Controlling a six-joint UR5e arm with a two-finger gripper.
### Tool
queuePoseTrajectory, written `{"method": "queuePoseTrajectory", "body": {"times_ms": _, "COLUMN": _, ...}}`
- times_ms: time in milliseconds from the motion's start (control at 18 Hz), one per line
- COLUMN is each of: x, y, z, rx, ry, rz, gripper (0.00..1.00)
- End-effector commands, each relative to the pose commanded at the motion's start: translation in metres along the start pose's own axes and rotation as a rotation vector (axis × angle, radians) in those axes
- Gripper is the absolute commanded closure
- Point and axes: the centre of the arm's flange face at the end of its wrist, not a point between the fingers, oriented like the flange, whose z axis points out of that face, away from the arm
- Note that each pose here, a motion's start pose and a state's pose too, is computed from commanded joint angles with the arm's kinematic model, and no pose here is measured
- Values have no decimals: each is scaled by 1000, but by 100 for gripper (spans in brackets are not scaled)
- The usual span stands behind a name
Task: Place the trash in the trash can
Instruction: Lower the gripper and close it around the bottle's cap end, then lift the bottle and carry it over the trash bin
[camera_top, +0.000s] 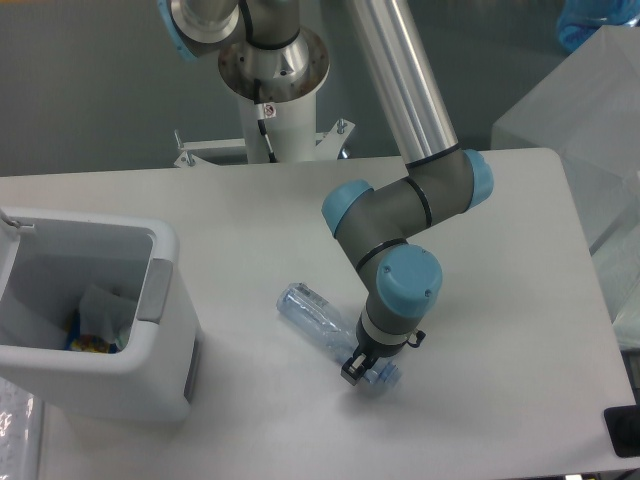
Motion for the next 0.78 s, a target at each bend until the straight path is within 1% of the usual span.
{"method": "queuePoseTrajectory", "body": {"times_ms": 222, "x": 0, "y": 0, "z": 1, "rx": -1, "ry": -1, "rz": 4, "gripper": 36}}
{"method": "queuePoseTrajectory", "body": {"times_ms": 444, "x": 1, "y": 0, "z": -7, "rx": 11, "ry": 4, "rz": 7, "gripper": 36}}
{"method": "queuePoseTrajectory", "body": {"times_ms": 556, "x": 3, "y": 1, "z": -29, "rx": 42, "ry": 17, "rz": 17, "gripper": 36}}
{"method": "queuePoseTrajectory", "body": {"times_ms": 778, "x": 11, "y": -5, "z": -104, "rx": 186, "ry": 68, "rz": 57, "gripper": 36}}
